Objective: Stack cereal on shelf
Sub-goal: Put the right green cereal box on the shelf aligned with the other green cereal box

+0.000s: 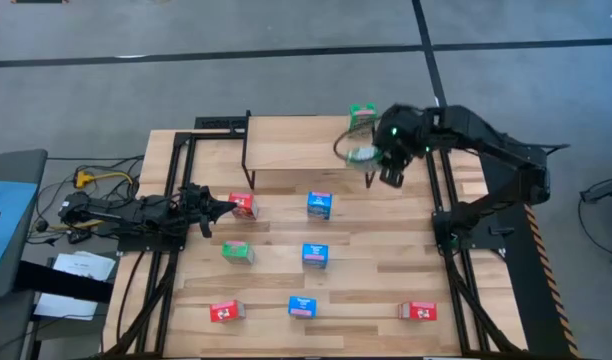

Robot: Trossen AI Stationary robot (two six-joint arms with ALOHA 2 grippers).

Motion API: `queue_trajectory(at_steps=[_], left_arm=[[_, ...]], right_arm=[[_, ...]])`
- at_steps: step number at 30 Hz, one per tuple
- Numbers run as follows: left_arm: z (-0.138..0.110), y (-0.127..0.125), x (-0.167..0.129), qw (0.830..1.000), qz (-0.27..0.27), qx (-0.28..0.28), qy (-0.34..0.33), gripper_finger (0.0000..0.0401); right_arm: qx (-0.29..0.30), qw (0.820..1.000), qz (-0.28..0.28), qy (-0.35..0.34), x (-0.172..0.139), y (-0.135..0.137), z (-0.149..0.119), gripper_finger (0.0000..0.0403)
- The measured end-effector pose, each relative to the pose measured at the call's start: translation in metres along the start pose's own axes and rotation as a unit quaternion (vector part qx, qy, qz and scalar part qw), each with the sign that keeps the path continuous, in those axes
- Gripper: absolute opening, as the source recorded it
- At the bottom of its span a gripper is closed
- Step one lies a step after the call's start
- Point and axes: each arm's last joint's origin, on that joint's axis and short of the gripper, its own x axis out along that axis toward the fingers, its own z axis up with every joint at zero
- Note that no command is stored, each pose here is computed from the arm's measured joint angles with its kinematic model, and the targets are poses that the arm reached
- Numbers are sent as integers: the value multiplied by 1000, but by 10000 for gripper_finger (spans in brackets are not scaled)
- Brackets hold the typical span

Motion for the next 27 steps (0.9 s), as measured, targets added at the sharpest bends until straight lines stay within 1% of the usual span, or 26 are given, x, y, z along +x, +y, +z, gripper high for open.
queue_trajectory(at_steps=[4, 9, 12, 15, 18, 21, 24, 27], left_arm=[[0, 0, 0, 1000, 0, -8, 0, 0], [0, 0, 0, 1000, 0, -9, 0, 0], [0, 0, 0, 1000, 0, -9, 0, 0], [0, 0, 0, 1000, 0, -9, 0, 0], [0, 0, 0, 1000, 0, -9, 0, 0], [0, 0, 0, 1000, 0, -9, 0, 0], [0, 0, 0, 1000, 0, -9, 0, 0], [0, 0, 0, 1000, 0, -9, 0, 0]], right_arm=[[-6, 998, -42, -36, -7, -24, 7, 172], [-1, 992, -79, -99, -19, -46, 16, 172], [9, 988, -95, -122, -27, -55, 19, 172], [0, 984, -109, -139, -35, -61, 21, 172], [5, 982, -116, -150, -40, -66, 26, 172], [3, 985, -115, -131, -39, -71, 35, 172], [-14, 987, -112, -113, -36, -74, 48, 172], [-36, 992, -99, -71, -28, -75, 58, 172]])
